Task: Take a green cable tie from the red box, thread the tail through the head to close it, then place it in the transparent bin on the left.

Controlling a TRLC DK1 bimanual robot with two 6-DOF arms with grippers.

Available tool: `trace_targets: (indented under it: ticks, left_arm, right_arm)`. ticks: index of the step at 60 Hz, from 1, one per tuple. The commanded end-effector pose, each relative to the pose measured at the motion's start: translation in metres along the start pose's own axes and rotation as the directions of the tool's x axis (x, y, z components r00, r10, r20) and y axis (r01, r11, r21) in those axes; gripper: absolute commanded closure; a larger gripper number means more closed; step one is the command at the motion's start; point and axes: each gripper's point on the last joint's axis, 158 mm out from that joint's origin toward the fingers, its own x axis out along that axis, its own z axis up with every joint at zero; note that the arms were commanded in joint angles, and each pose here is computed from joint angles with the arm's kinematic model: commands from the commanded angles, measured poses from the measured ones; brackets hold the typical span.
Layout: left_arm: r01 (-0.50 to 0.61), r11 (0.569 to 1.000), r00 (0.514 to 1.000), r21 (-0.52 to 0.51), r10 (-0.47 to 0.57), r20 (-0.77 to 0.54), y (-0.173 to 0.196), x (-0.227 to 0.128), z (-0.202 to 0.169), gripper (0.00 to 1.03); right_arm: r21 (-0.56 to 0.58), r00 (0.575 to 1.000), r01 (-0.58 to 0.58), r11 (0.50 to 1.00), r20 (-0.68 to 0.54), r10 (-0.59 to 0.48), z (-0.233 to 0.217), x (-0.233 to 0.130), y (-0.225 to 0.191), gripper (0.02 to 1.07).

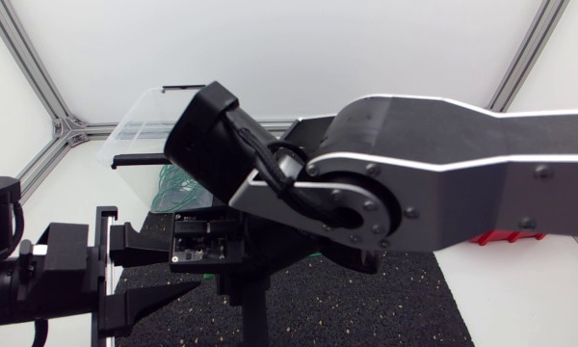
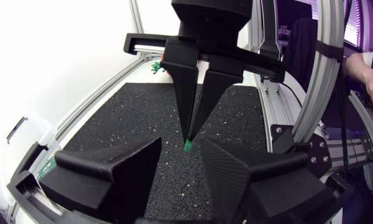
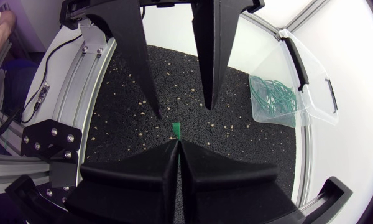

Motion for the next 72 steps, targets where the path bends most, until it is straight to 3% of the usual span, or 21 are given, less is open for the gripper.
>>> trace_targets:
  ticks: [1, 72]
  left_arm:
    - [0.015, 0.999, 1.000, 0.032, -0.015, 0.010, -0.002, 0.001, 0.002, 0.61]
    - [0.035, 0.999, 0.999, 0.030, -0.036, 0.003, -0.002, 0.011, -0.005, 0.67]
  right_arm:
    - [0.008, 1.000, 0.010, 1.000, 0.007, -0.010, 0.004, -0.002, 0.000, 1.01]
    - [0.006, 0.998, 0.044, 0.999, 0.048, -0.045, 0.020, -0.019, -0.006, 1.01]
